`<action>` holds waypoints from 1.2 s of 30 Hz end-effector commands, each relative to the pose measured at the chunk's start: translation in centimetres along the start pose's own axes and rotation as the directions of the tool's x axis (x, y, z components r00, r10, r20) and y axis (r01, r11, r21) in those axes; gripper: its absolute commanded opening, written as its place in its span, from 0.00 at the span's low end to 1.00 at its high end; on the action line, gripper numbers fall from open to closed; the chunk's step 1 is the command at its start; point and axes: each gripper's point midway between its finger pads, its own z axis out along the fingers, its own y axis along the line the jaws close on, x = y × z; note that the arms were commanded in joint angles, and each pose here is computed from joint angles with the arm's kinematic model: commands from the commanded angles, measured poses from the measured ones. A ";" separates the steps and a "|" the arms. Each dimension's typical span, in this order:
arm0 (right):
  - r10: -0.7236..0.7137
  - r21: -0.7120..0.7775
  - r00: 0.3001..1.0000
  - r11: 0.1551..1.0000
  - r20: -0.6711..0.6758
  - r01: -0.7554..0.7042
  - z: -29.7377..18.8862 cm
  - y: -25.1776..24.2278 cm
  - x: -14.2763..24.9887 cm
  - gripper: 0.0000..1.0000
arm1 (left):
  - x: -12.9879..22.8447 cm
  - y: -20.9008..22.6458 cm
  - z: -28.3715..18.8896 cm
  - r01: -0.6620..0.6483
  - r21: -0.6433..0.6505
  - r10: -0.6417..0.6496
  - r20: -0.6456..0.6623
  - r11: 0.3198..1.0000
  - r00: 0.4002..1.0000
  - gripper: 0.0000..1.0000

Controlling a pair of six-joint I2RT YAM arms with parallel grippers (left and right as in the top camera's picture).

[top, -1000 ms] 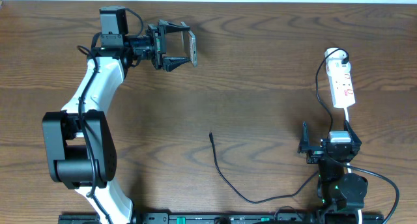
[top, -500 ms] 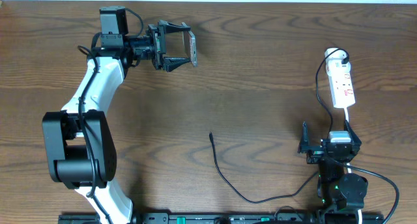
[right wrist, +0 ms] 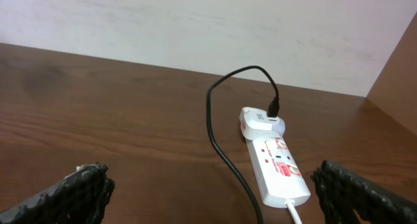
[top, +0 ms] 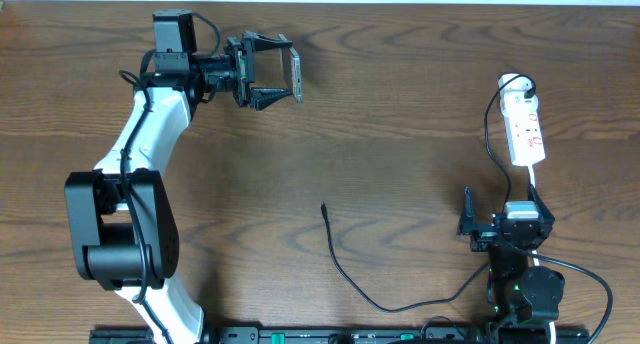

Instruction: Plug charger to phone and switch on socket

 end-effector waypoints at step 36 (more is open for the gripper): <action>-0.034 0.012 0.999 0.999 0.004 0.034 0.0 -0.3 -0.1 0.99 | -1.7 -1.4 -0.4 -0.228 -0.029 0.229 0.186 0.973 0.955 0.07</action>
